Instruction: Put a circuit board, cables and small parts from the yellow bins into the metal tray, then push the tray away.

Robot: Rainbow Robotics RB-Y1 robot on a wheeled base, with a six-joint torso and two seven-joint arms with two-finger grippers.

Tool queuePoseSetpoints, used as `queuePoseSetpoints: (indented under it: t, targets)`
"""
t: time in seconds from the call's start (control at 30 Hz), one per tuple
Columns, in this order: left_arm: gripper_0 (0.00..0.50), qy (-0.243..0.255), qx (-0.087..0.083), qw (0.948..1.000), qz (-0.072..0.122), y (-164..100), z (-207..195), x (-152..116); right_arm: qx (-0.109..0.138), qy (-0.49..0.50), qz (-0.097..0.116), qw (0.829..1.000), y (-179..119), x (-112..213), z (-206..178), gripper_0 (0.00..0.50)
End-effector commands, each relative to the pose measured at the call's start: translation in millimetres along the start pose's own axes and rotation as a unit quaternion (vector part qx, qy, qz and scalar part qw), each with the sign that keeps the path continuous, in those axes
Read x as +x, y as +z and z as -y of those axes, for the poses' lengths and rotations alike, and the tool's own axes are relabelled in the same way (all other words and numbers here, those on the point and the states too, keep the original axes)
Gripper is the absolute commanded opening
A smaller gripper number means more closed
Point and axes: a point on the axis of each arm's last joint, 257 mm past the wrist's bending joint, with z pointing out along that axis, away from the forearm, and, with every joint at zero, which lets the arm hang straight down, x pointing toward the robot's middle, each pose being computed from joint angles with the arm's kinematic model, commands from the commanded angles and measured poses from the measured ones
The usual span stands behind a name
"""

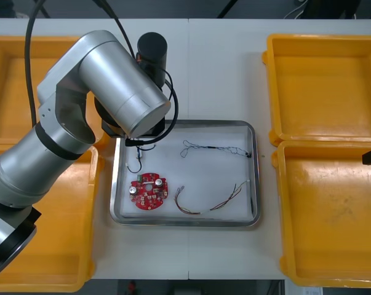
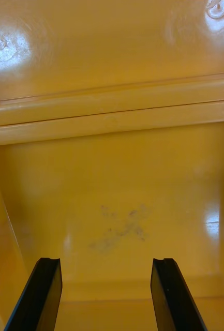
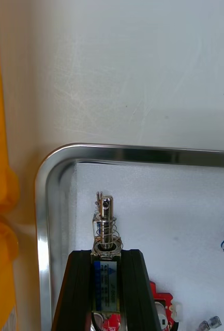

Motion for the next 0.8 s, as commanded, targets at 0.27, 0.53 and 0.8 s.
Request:
queuePoseSetpoints:
  t: [0.27,0.53,0.8]
  targets:
    - [0.0,0.016,0.015,0.9996,-0.015,24,26,28,0.0,-0.013,0.009,1.0,-2,-3,4,0.5]
    - [0.0,0.025,0.025,0.9991,-0.021,37,38,46,0.0,-0.013,0.009,1.0,-2,-3,4,0.5]
    - [0.0,0.032,0.02,0.9991,-0.018,47,42,58,0.0,-0.013,0.009,1.0,-2,-3,4,0.5]
